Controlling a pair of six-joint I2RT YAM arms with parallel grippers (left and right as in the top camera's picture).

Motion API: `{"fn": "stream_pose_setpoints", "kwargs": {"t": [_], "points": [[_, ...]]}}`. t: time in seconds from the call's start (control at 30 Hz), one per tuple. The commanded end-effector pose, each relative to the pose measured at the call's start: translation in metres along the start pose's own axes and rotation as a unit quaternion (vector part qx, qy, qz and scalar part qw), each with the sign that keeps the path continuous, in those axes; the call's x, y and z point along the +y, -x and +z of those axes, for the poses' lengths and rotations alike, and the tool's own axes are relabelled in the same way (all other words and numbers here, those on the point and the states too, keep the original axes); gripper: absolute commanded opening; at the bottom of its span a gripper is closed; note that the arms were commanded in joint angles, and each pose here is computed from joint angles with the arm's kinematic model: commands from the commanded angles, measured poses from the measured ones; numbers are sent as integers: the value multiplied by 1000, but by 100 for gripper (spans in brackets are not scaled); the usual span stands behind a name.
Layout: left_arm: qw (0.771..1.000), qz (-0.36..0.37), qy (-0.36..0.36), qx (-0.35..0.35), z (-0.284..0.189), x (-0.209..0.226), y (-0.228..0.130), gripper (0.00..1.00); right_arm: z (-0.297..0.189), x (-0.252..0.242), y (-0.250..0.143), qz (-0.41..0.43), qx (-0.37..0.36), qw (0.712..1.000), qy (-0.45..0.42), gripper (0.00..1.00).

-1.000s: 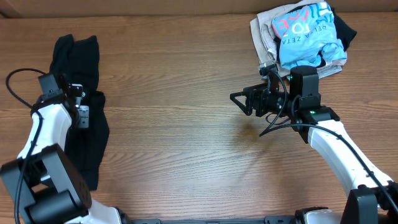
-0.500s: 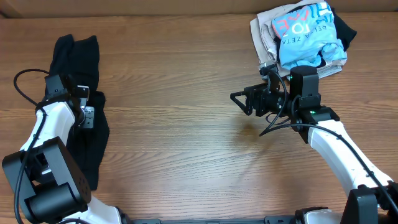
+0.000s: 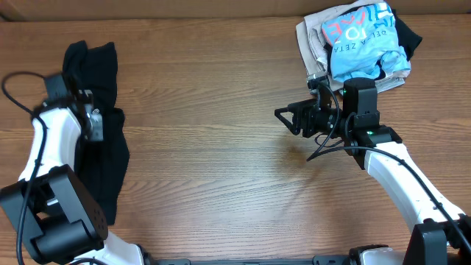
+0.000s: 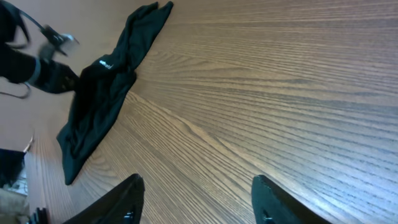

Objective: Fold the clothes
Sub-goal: 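Reach the left gripper to the black garment's top edge and grasp, then lift the black garment with the left gripper toward the right gripper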

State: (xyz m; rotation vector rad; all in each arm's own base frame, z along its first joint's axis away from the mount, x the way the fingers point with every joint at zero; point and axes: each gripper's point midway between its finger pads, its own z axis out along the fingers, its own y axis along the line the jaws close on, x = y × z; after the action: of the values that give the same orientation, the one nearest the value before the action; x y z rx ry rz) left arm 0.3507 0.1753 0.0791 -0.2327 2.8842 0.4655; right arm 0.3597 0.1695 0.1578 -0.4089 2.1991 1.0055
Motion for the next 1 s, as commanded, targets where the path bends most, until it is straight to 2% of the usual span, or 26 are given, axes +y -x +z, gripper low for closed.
{"fn": "stream_pose_setpoints", "kwargs": {"t": [0.0,0.2,0.37,0.5,0.6,0.83,0.9,0.97], "points": [[997,-45,-42,-52,-44,-12,45,4,0,2,8,9,-8,1000,0,56],[981,0,-164,-103,-134,-69,82,4,-7,10,9,39,-8,999,3,50],[949,71,-278,-131,-204,-148,84,4,-37,31,23,27,-30,999,-2,48],[918,139,-347,-136,-238,-220,68,4,-76,49,39,13,-64,997,-26,48],[898,198,-368,-137,-258,-273,48,4,-112,58,50,6,-102,993,-61,49],[858,304,-394,-125,-278,-367,-2,4,-177,62,56,10,-170,978,-124,50],[851,327,-396,-111,-275,-387,-17,4,-190,61,53,17,-183,973,-139,50],[858,324,-385,-98,-267,-396,-23,4,-197,59,50,25,-188,970,-149,50]]}}
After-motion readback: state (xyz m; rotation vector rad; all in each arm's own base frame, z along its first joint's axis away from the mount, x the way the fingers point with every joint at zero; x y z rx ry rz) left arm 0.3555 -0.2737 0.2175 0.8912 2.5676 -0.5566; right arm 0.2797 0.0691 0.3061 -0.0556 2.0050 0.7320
